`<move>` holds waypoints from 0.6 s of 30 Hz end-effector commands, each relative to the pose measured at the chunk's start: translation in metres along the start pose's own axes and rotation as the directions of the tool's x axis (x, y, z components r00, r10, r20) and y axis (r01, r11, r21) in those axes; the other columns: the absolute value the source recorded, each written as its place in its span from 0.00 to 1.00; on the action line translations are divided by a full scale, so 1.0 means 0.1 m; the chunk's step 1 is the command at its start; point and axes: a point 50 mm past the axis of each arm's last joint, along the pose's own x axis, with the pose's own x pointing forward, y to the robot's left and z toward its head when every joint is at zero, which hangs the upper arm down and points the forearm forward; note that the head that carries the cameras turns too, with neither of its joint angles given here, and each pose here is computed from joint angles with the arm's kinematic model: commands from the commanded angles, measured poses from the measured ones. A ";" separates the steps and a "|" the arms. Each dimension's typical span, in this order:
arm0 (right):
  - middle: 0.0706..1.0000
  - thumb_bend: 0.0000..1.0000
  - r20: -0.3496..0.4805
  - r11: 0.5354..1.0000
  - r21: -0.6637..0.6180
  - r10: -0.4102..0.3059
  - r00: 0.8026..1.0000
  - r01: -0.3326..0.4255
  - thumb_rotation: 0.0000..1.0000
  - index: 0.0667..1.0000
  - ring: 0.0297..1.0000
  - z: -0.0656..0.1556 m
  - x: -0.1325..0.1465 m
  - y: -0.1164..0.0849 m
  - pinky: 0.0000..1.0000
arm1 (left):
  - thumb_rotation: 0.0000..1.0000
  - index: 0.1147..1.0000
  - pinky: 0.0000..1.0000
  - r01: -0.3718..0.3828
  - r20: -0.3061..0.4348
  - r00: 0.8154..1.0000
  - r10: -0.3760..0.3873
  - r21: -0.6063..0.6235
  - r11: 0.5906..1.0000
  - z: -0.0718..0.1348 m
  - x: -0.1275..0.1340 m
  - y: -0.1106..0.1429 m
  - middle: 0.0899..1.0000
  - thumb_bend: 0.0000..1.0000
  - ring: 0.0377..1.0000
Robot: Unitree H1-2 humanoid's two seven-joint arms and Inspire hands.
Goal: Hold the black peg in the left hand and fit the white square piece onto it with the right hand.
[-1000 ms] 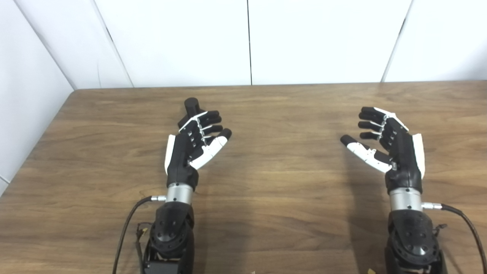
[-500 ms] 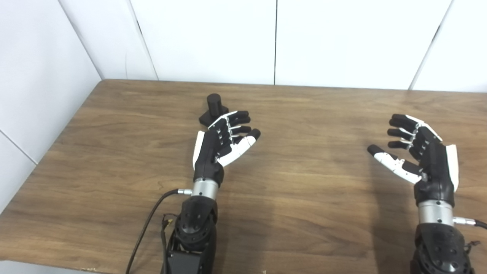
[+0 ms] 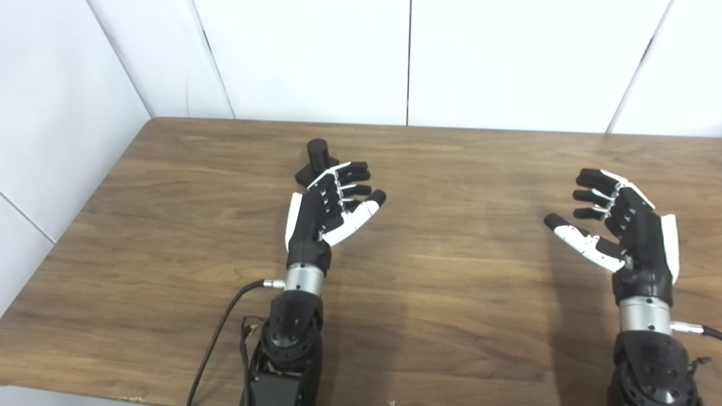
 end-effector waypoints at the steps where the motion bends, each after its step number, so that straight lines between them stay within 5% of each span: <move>1: 0.70 0.66 0.095 1.000 0.019 -0.013 0.995 0.011 0.03 0.68 0.67 0.18 0.09 0.02 0.56 | 0.24 0.63 0.56 0.001 0.091 0.996 -0.001 0.002 1.000 0.19 0.10 -0.01 0.68 0.67 0.64; 7: 0.69 0.66 0.097 1.000 0.020 -0.017 0.995 0.015 0.02 0.67 0.67 0.19 0.08 0.01 0.57 | 0.23 0.62 0.51 -0.050 0.156 0.987 0.036 0.091 0.995 0.27 0.13 0.05 0.67 0.66 0.62; 18: 0.69 0.66 0.104 1.000 0.005 -0.013 0.995 0.013 0.03 0.67 0.67 0.19 0.09 0.00 0.55 | 0.17 0.61 0.60 -0.132 0.228 0.971 0.069 0.273 0.953 0.50 0.34 0.25 0.69 0.66 0.68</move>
